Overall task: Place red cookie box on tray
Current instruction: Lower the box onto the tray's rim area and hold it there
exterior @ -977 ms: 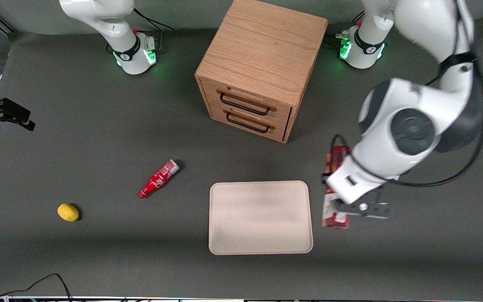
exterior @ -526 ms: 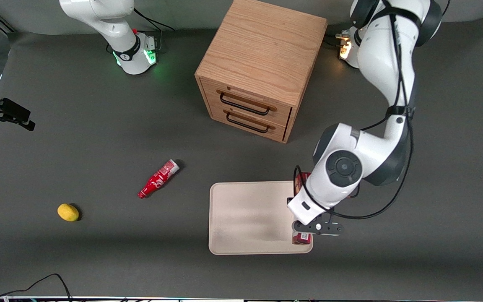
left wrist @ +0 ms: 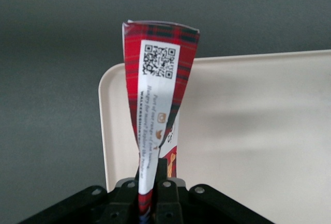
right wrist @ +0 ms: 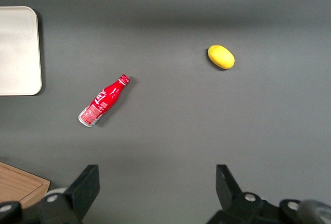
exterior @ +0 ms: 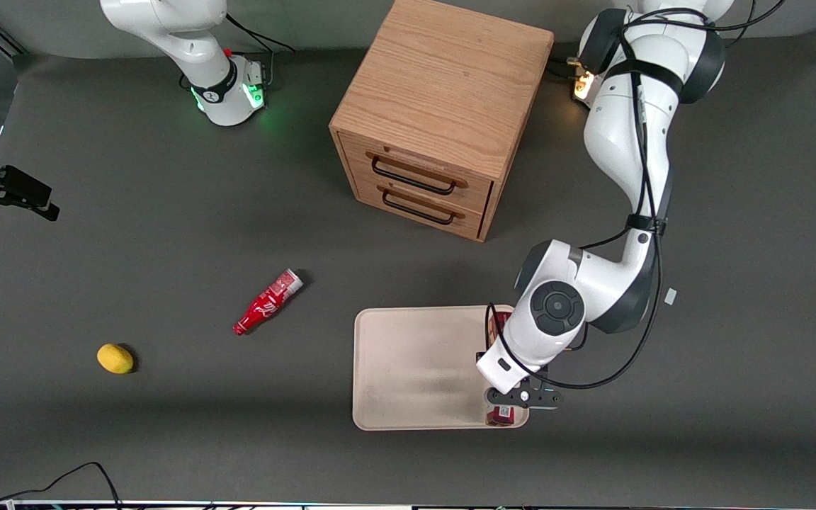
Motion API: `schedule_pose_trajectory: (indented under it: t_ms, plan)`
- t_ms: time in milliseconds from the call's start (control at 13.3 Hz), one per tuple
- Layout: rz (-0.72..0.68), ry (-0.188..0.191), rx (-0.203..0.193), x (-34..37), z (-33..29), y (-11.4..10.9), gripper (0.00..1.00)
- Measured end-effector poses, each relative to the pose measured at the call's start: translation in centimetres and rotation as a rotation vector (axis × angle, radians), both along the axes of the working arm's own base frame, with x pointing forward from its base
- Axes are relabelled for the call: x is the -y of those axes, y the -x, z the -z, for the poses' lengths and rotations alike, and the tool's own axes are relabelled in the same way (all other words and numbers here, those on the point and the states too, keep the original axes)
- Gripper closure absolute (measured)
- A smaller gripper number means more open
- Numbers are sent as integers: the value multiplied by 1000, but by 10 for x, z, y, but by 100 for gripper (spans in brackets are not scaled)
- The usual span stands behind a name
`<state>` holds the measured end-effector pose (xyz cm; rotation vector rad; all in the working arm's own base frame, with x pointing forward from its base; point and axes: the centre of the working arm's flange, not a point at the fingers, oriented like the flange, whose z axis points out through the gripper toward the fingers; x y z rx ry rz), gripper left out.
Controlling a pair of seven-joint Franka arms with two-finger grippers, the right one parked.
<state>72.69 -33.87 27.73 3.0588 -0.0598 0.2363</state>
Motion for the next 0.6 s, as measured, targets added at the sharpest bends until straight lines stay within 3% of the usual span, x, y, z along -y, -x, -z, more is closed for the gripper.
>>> schedule_pose_trajectory:
  t_ms: [376, 602]
  plan:
    - [7, -27, 11, -8, 36, -4, 92]
    - [28, -35, 16, -8, 37, -5, 63]
